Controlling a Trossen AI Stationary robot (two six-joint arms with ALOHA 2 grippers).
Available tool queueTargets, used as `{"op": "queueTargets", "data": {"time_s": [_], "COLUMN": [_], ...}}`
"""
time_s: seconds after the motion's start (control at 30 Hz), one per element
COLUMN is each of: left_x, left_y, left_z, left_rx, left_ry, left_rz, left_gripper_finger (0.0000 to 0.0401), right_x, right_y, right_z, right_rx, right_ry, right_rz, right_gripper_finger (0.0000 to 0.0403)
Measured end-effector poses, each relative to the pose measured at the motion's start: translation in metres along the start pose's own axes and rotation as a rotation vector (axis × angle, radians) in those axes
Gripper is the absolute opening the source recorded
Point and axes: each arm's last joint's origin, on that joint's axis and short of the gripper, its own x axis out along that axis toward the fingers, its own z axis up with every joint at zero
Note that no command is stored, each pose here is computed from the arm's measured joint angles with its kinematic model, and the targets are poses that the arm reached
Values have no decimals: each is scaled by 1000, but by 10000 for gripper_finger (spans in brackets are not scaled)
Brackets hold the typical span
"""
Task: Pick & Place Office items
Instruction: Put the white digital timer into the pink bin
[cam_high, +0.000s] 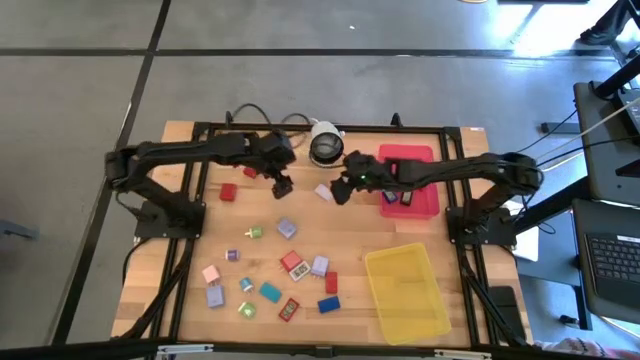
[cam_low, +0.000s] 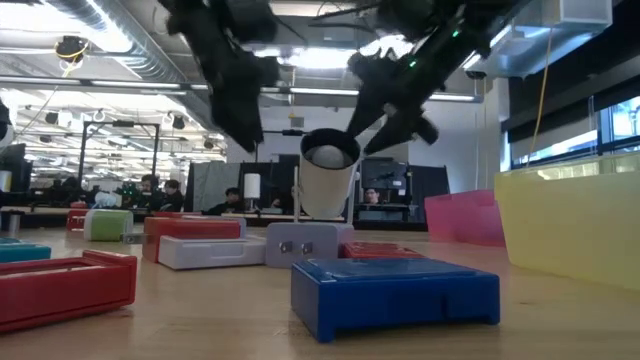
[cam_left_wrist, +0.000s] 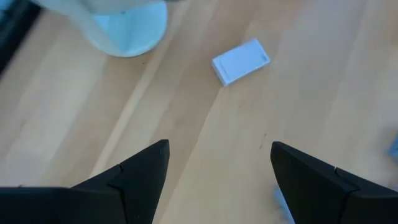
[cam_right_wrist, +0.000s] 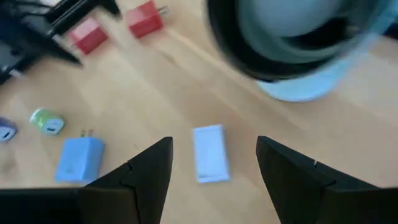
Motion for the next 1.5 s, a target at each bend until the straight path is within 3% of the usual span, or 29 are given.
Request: {"op": "queueTargets", "data": {"time_s": [0.23,0.37,0.57,0.67,0.9,1.1,1.3,1.5], "left_x": [-68,-101,-137,-150,-169,-175,-175,-175], "left_y": [5,5,7,8,9,10,10,10], "left_z": [-11,-21,-36,-42,-54,-58,-58,-58], "left_rx": [-74,-65,-75,-80,-83,-78,-73,-51], "left_ry": [-182,-300,-436,-486,-561,-586,-588,-586], "left_rz": [-16,-31,6,19,17,32,34,42], "left_gripper_finger": [278,278,278,278,278,278,278,278], "right_x": [37,45,45,45,45,69,91,110], "right_y": [16,21,24,25,23,22,13,3], "right_z": [-26,-33,-36,-34,-32,-44,-58,-71], "right_rx": [-75,-104,-314,-352,-261,-162,-180,-232], "right_ry": [71,74,9,-24,-64,-74,-68,46], "right_rz": [104,120,36,27,-44,-47,-143,-79], "right_gripper_finger": [237,258,307,319,323,324,324,324]}}
